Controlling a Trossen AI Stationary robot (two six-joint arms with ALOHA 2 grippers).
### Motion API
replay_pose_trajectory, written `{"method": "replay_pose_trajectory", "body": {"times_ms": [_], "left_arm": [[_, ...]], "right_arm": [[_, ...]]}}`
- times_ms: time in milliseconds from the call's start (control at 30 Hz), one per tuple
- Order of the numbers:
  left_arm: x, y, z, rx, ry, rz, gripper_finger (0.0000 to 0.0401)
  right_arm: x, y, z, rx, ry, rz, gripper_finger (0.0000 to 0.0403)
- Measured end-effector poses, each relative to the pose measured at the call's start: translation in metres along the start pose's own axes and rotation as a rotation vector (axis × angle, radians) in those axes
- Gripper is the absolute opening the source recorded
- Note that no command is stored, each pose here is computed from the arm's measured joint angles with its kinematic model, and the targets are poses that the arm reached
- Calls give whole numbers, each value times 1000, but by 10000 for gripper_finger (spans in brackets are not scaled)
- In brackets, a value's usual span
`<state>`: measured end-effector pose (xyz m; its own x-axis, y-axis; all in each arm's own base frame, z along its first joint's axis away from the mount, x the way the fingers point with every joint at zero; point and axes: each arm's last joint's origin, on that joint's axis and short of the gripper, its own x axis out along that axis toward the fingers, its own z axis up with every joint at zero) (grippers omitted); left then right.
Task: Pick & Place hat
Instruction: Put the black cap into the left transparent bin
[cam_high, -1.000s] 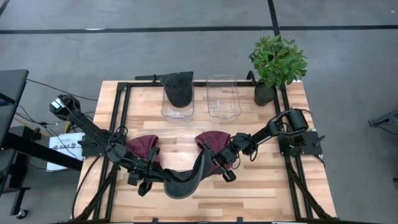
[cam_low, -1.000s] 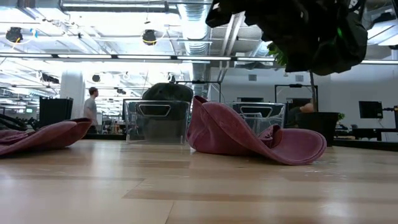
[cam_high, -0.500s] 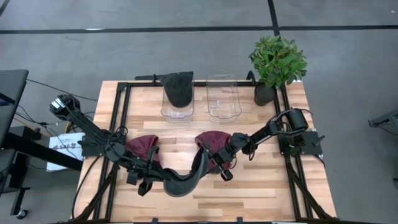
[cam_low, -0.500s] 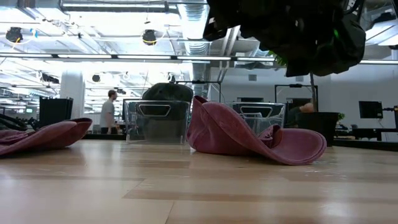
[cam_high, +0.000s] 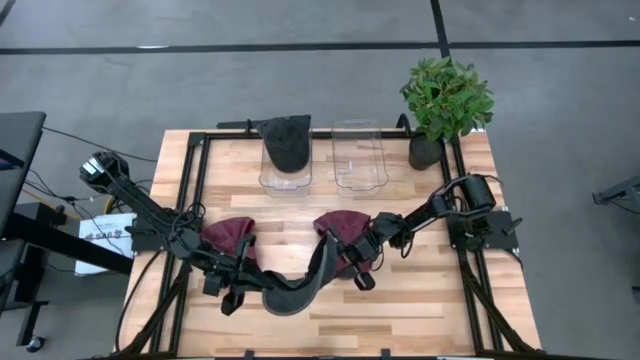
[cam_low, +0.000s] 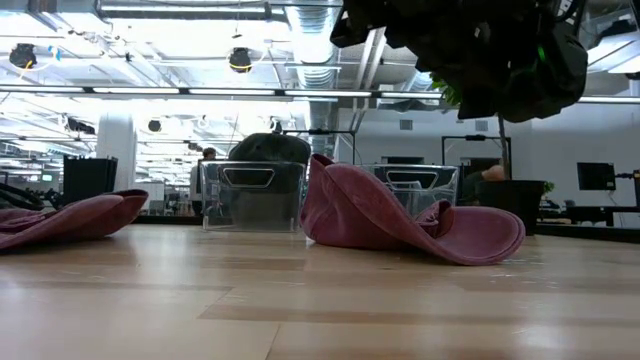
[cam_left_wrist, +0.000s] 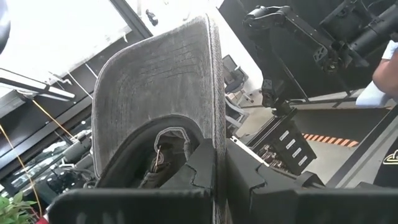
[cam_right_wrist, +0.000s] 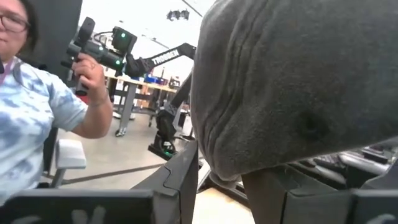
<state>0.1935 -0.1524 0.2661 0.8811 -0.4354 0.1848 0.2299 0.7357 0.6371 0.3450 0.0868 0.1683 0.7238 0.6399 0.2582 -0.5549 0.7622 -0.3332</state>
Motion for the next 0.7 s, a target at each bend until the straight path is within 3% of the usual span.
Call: {"method": "replay_pose_trajectory", "body": {"times_ms": [467,700], "left_arm": [[0,2,2,-50,-19,17,14],[1,0,0,-56,-15,12,14]], "right_arm": [[-4,-7,-8,22,77,-34,109],[0,0,-1,-24,16,-20,109]]}}
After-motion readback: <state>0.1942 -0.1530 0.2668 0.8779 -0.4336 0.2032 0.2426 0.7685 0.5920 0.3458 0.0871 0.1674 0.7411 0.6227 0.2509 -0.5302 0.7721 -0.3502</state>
